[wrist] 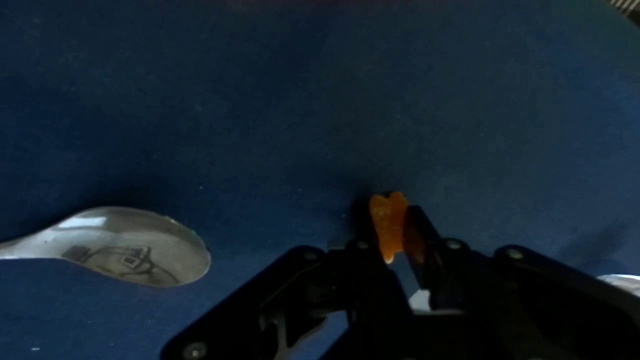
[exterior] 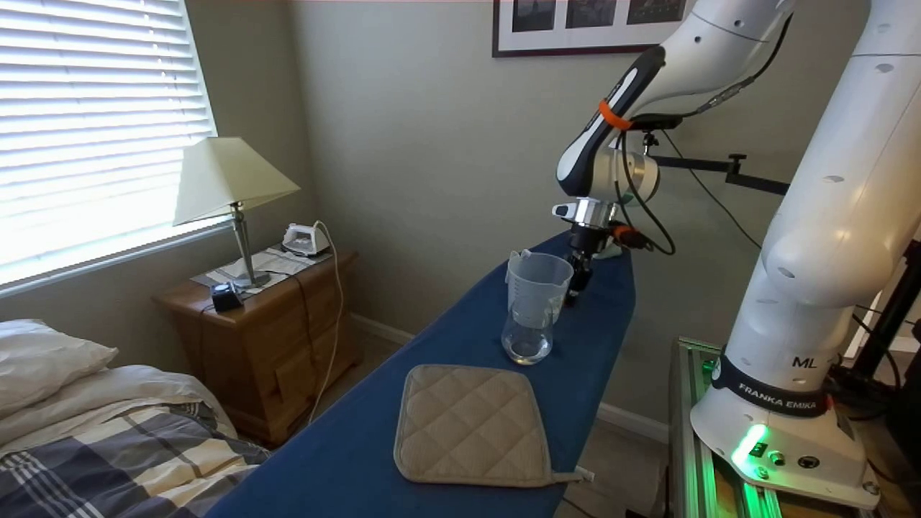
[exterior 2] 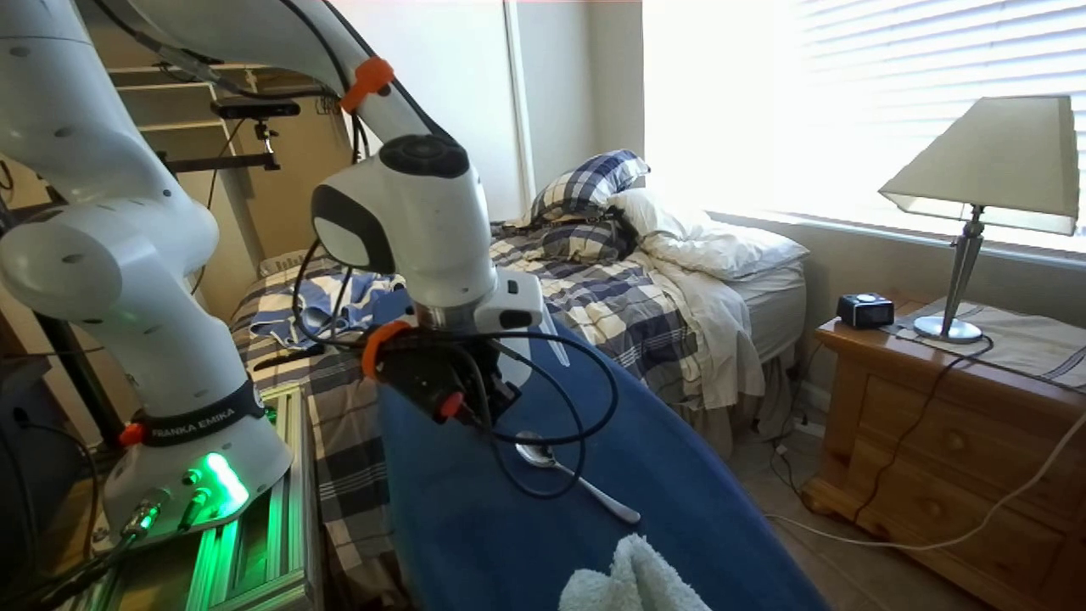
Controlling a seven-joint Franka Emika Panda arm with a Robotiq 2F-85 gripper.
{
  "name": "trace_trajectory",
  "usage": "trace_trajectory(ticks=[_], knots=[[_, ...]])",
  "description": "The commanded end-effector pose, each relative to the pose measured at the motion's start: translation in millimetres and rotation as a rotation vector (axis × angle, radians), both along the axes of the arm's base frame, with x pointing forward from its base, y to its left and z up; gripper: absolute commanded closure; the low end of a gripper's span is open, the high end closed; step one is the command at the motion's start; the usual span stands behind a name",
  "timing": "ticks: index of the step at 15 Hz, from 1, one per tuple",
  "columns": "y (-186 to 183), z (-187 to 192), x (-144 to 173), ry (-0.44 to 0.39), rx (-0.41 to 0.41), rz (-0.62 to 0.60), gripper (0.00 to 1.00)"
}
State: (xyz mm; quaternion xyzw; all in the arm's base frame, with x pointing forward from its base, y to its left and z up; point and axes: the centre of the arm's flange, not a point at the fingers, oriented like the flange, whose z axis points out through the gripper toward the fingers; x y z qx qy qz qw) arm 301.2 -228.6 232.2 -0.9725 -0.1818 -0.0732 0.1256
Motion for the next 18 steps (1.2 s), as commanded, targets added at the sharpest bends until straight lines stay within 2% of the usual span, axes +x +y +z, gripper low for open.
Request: trace_trajectory(ticks=[1, 3, 9, 18], knots=[[-3, -10, 4, -0.014, -0.011, 0.003, 0.77], [-3, -10, 4, -0.014, -0.012, 0.003, 0.76], [-4, -5, 5, -0.019, -0.009, 0.001, 0.89], [-9, 16, 12, -0.054, -0.016, -0.005, 0.85]])
